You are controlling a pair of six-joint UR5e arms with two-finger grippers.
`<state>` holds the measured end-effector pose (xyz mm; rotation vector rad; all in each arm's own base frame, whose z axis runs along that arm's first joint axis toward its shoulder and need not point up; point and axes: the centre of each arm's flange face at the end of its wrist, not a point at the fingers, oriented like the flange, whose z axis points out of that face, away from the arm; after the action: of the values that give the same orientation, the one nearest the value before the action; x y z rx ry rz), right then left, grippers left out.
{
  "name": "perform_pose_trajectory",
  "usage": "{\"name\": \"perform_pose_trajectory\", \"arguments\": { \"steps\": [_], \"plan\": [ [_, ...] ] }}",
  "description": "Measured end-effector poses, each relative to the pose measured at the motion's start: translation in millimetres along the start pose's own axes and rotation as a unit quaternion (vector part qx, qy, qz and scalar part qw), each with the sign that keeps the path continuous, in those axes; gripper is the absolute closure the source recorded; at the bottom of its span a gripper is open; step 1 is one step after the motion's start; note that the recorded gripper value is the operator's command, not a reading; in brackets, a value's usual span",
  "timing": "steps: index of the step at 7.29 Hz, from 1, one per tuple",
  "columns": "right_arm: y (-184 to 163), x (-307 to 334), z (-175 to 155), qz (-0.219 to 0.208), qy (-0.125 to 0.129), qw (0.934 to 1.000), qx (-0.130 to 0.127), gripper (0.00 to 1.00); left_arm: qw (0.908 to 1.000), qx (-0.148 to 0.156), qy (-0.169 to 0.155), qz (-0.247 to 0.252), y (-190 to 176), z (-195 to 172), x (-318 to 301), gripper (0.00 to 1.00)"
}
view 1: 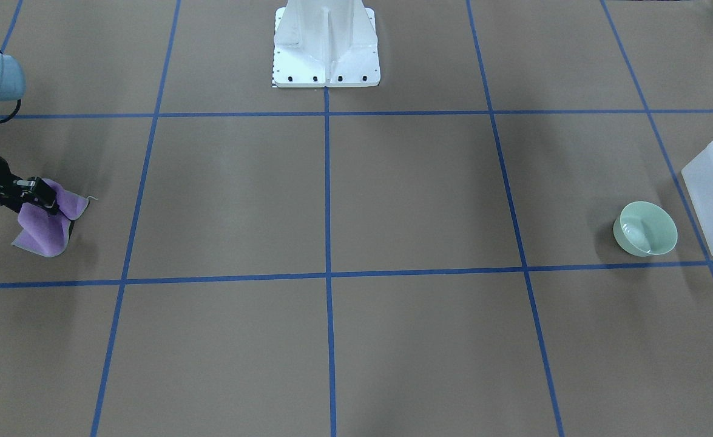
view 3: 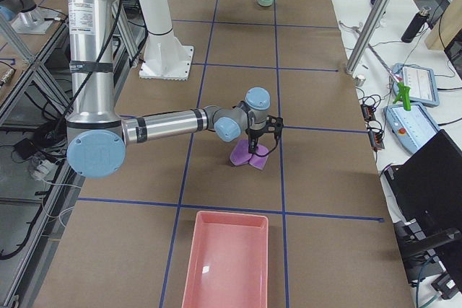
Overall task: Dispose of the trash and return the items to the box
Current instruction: 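Carry the cup into the clear bin while the right gripper lifts the cloth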
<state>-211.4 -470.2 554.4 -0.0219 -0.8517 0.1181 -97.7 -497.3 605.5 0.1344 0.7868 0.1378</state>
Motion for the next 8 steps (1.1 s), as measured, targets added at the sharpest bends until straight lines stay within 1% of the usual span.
{"name": "perform_pose_trajectory", "arguments": {
  "steps": [1, 2, 3, 4, 5, 6, 7, 8],
  "plan": [
    [2, -4, -6, -0.001, -0.008, 1.0, -0.003, 1.0, 1.0, -0.004, 0.002, 0.009, 10, 14, -36, 1.0],
    [0, -6, -24, 0.002, -0.026, 0.9997, -0.001, 1.0, 0.9999, -0.007, 0.003, 0.011, 20, 38, -68, 1.0],
    [-8, 5, -56, 0.016, -0.05, 0.9986, 0.007, 1.0, 0.9999, -0.007, 0.004, 0.01, 32, 66, -98, 1.0],
    [-14, 27, -89, 0.028, -0.068, 0.997, 0.023, 1.0, 0.9999, -0.009, 0.005, 0.004, 42, 84, -115, 1.0],
    [-11, 63, -115, 0.025, -0.071, 0.9963, 0.041, 1.0, 0.9998, -0.012, 0.011, -0.007, 49, 97, -124, 1.0],
    [-7, 104, -136, 0.009, -0.062, 0.9964, 0.057, 1.0, 0.9994, -0.013, 0.024, -0.02, 56, 108, -131, 1.0],
    [-5, 146, -159, -0.009, -0.047, 0.9967, 0.066, 1.0, 0.9989, -0.007, 0.034, -0.032, 60, 118, -135, 1.0],
    [-2, 184, -180, -0.024, -0.032, 0.9969, 0.067, 1.0, 0.9984, -0.001, 0.038, -0.042, 61, 125, -135, 1.0]
  ]
}}
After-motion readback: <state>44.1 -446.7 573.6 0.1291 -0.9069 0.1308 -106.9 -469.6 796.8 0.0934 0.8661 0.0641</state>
